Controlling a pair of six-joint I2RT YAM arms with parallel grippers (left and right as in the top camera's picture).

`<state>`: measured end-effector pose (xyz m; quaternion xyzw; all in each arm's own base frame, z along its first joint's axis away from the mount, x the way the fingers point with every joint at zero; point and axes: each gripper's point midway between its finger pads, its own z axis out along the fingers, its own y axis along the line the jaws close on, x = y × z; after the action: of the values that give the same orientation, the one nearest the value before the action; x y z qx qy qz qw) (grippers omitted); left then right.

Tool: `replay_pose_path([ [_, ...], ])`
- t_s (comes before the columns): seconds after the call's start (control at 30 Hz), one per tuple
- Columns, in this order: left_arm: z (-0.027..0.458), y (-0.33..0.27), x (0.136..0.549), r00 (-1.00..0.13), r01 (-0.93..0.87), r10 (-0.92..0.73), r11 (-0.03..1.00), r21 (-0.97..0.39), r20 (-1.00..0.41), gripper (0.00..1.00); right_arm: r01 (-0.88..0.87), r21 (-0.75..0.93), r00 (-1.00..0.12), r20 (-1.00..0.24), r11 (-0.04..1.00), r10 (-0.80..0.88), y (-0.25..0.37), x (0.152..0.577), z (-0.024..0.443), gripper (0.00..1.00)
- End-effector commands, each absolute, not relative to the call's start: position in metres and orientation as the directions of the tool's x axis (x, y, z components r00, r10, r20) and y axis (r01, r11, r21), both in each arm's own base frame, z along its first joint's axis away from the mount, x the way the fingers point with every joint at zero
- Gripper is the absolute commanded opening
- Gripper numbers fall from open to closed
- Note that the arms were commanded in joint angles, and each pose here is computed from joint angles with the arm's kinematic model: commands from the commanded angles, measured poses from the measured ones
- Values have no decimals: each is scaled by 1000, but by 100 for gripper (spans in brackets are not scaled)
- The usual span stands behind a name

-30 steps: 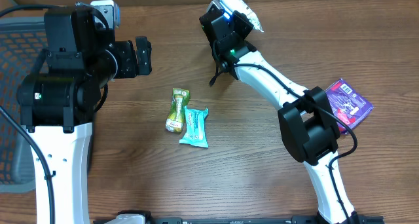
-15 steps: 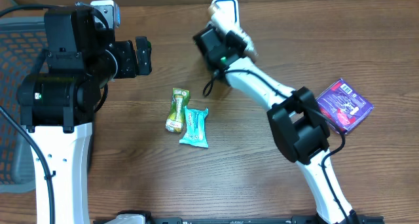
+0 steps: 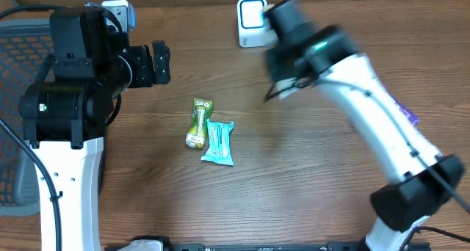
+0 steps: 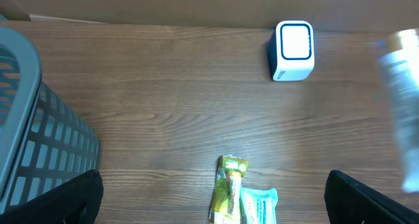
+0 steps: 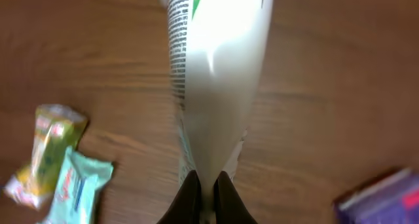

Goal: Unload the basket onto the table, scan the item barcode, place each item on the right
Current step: 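Carry the bottle right and release it beside the purple bag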

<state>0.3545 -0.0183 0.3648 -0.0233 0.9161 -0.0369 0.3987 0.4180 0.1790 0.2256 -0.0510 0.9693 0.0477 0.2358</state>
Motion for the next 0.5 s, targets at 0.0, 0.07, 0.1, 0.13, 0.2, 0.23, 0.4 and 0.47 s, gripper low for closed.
replay_pose_path([
  [0.0,367,-16,356,-677,-13,-63,997,-73,-734,100,222,301,-889,-328,928,319,126,437,204,4],
  [0.07,367,-16,356,-677,-13,-63,997,-73,-734,99,358,332,-847,-278,873,453,94,446,177,4],
  [0.1,367,-16,356,-677,-13,-63,997,-73,-734,100,447,336,-812,-237,829,534,76,445,153,4],
  [0.13,367,-16,356,-677,-13,-63,997,-73,-734,100,505,329,-787,-205,798,582,65,441,135,4],
  [0.2,367,-16,356,-677,-13,-63,997,-73,-734,100,584,304,-749,-155,753,644,46,429,99,4],
  [0.23,367,-16,356,-677,-13,-63,997,-73,-734,100,604,291,-737,-149,742,659,40,425,89,4],
  [0.4,367,-16,356,-677,-13,-63,997,-73,-734,100,710,137,-665,-194,691,721,-9,403,58,4],
  [0.47,367,-16,356,-677,-13,-63,997,-73,-734,100,738,60,-644,-233,672,728,-31,394,55,4],
])
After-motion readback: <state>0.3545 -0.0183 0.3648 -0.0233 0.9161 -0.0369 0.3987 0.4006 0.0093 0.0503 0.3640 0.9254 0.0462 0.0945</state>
